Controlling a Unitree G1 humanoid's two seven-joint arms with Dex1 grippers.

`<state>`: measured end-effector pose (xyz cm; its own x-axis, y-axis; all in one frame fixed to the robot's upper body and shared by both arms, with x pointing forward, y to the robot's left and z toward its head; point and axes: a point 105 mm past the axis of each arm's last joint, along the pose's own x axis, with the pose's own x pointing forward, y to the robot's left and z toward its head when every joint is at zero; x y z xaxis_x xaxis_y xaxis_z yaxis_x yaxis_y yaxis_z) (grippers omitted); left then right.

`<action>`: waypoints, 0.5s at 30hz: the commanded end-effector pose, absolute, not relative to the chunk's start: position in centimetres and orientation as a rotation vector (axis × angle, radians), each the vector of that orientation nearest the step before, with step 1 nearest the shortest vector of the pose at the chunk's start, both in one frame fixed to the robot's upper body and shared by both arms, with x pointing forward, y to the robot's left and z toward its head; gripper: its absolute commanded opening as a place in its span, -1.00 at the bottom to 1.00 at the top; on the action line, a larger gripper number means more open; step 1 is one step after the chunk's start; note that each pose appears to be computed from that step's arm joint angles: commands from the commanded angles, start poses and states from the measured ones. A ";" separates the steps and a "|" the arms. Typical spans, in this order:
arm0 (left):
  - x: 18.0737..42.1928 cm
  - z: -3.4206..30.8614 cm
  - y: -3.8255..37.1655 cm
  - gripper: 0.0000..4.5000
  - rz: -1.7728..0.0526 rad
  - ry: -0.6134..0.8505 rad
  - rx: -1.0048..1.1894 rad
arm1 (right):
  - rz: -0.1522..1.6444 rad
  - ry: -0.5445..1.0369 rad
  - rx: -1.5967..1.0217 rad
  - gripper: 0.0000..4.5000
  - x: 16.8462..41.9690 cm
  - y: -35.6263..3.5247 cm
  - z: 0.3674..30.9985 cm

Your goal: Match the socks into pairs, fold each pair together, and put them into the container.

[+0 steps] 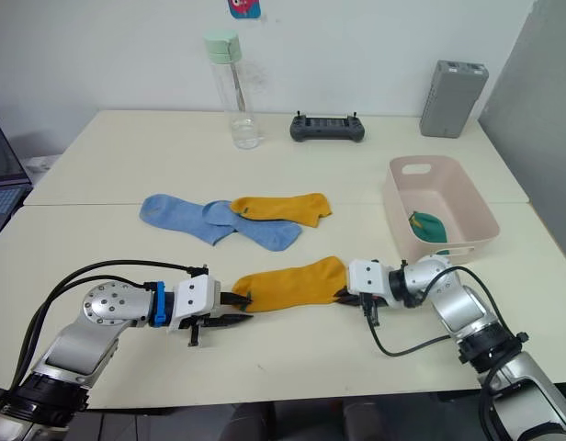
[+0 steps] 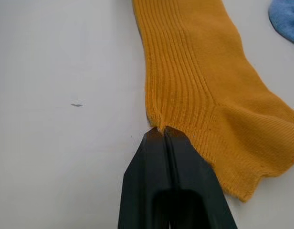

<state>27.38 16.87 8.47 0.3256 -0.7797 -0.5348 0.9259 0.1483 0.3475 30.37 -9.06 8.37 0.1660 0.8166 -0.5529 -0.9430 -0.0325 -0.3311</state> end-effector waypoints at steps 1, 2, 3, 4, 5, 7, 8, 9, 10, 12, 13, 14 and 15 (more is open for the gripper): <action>27.5 9.2 16.5 -0.98 -1.257 0.209 0.702 | 1.393 0.182 -0.756 -1.00 31.2 -9.6 9.7; 27.5 9.3 16.4 -0.98 -1.258 0.202 0.689 | 1.393 0.181 -0.745 -1.00 31.2 -9.7 9.9; 27.5 9.5 16.3 -0.98 -1.254 0.196 0.668 | 1.395 0.181 -0.737 -1.00 31.1 -9.7 10.1; 27.6 9.8 16.2 -0.98 -1.247 0.190 0.642 | 1.399 0.178 -0.732 -1.00 31.0 -9.7 10.3; 27.7 10.1 16.1 -0.98 -1.236 0.183 0.608 | 1.403 0.175 -0.728 -1.00 30.9 -9.6 10.5; 27.7 11.0 16.2 -0.98 -1.212 0.190 0.518 | 1.416 0.170 -0.712 -1.00 30.5 -9.4 11.4; 27.5 11.4 16.3 -0.98 -1.212 0.200 0.486 | 1.424 0.169 -0.695 -1.00 30.3 -9.2 11.9; 27.3 11.8 16.5 -0.98 -1.213 0.211 0.457 | 1.430 0.168 -0.673 -1.00 30.0 -9.0 12.4; 27.0 12.4 16.5 -0.98 -1.215 0.216 0.430 | 1.441 0.166 -0.630 -1.00 29.6 -8.7 13.3; 26.3 13.5 16.7 -0.98 -1.221 0.225 0.393 | 1.464 0.171 -0.582 -1.00 28.6 -8.4 14.5; 26.0 13.9 16.6 -0.98 -1.227 0.232 0.381 | 1.471 0.178 -0.576 -1.00 28.2 -8.4 14.8; 25.4 14.2 16.7 -0.98 -1.239 0.248 0.370 | 1.485 0.188 -0.565 -1.00 27.5 -8.3 15.0; 24.6 14.4 16.6 -0.98 -1.259 0.268 0.363 | 1.514 0.216 -0.526 -1.00 26.5 -8.3 15.2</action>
<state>25.78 17.10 13.34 0.3276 -0.8540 -0.4042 0.9448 0.3000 0.1320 27.94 -8.43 14.17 0.1079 0.8738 -0.4741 -0.9739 -0.0029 -0.2271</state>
